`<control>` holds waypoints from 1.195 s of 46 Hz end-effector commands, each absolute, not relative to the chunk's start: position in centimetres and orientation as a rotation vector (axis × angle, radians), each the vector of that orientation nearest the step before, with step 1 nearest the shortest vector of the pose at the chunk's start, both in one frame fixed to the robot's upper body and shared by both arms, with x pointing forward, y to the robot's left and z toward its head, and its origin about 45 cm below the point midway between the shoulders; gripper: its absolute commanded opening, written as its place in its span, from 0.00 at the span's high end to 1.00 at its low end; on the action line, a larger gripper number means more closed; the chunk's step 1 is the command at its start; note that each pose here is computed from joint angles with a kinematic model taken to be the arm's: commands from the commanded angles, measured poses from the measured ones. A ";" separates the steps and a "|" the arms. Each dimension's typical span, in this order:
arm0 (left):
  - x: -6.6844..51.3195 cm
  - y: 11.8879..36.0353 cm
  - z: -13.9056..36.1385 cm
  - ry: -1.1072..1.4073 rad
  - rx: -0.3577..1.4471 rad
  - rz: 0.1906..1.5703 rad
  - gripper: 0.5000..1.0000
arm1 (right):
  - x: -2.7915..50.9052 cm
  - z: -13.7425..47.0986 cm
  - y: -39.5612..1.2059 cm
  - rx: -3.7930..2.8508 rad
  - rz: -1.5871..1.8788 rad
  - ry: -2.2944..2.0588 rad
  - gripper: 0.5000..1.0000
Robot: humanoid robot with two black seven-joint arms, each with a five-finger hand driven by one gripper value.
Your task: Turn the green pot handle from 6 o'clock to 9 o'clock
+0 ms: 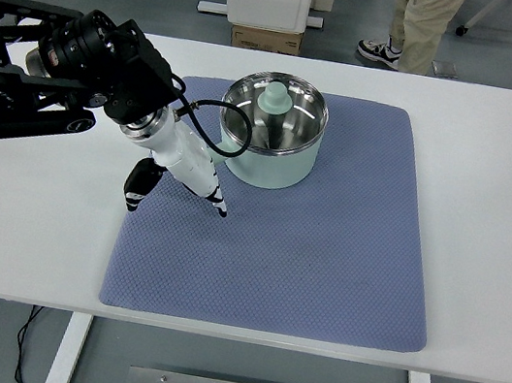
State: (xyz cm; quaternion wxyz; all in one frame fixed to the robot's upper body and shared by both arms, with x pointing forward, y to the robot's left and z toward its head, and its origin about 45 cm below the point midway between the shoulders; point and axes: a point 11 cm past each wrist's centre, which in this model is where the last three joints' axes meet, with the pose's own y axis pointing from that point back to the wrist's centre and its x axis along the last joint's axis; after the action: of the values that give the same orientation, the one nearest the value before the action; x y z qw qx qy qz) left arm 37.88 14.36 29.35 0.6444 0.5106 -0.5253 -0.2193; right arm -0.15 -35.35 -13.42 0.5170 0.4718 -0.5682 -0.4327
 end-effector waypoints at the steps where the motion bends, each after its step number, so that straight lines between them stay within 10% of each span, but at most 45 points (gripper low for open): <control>1: 38.0 14.7 29.2 -1.196 1.179 -0.503 0.00 | -0.2 -13.4 -35.3 1.132 -1.039 -1.364 0.00; 55: 41.7 18.8 28.8 -1.248 1.408 -0.510 0.00 | -0.1 -13.4 -35.3 1.133 -1.038 -1.365 0.00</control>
State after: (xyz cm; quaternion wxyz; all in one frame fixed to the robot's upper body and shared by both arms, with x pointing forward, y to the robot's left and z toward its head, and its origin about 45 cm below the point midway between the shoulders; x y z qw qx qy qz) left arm 41.61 18.78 28.92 0.5659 0.5952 -0.5287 -0.2144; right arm -0.16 -35.35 -13.42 0.5170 0.4718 -0.5682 -0.4328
